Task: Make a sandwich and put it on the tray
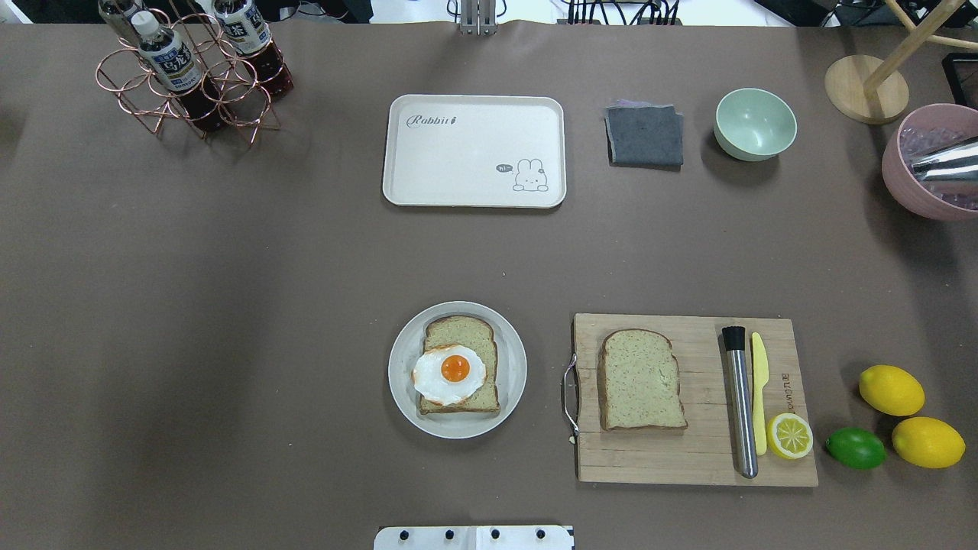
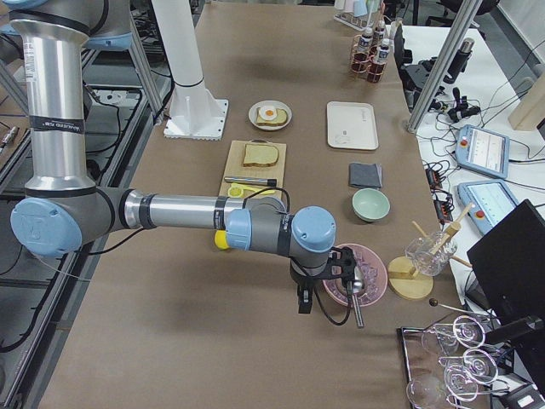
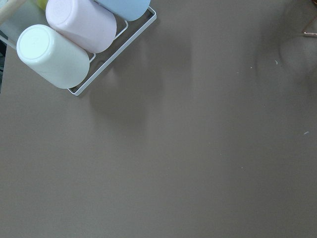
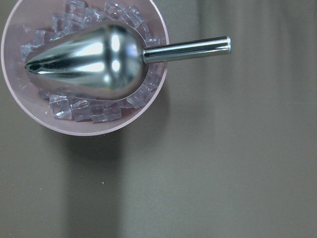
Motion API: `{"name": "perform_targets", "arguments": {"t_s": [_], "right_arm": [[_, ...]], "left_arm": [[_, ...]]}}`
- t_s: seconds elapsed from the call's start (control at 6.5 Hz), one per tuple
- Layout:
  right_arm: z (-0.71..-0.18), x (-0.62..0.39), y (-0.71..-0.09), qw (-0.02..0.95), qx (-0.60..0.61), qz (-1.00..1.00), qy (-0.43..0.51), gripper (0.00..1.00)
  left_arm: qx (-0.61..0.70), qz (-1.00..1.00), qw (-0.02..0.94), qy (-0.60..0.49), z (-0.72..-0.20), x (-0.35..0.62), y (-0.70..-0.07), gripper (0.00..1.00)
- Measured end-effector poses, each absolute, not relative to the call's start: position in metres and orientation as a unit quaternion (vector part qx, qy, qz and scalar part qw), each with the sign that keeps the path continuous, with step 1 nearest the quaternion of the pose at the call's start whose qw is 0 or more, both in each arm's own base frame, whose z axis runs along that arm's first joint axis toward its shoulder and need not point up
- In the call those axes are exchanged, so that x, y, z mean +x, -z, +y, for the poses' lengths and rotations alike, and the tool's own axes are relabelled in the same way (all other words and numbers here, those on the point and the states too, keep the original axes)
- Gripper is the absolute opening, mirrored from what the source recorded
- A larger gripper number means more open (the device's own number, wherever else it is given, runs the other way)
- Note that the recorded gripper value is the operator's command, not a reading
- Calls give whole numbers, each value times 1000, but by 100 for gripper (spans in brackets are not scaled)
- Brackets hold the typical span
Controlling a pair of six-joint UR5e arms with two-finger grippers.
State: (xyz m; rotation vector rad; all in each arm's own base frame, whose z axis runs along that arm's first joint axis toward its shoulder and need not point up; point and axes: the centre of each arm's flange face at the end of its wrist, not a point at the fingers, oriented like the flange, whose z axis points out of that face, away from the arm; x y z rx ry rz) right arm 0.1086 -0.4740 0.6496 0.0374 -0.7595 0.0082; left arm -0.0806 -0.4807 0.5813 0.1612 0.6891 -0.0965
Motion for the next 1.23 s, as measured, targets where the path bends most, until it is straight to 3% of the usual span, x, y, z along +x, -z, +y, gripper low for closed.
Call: {"name": "perform_targets", "arguments": {"t_s": [1.23], "right_arm": [[-482,109,-642,928,25,-370,-3,100]], "left_arm": [[84,339,936,44,-481,-80,-576,98]]}}
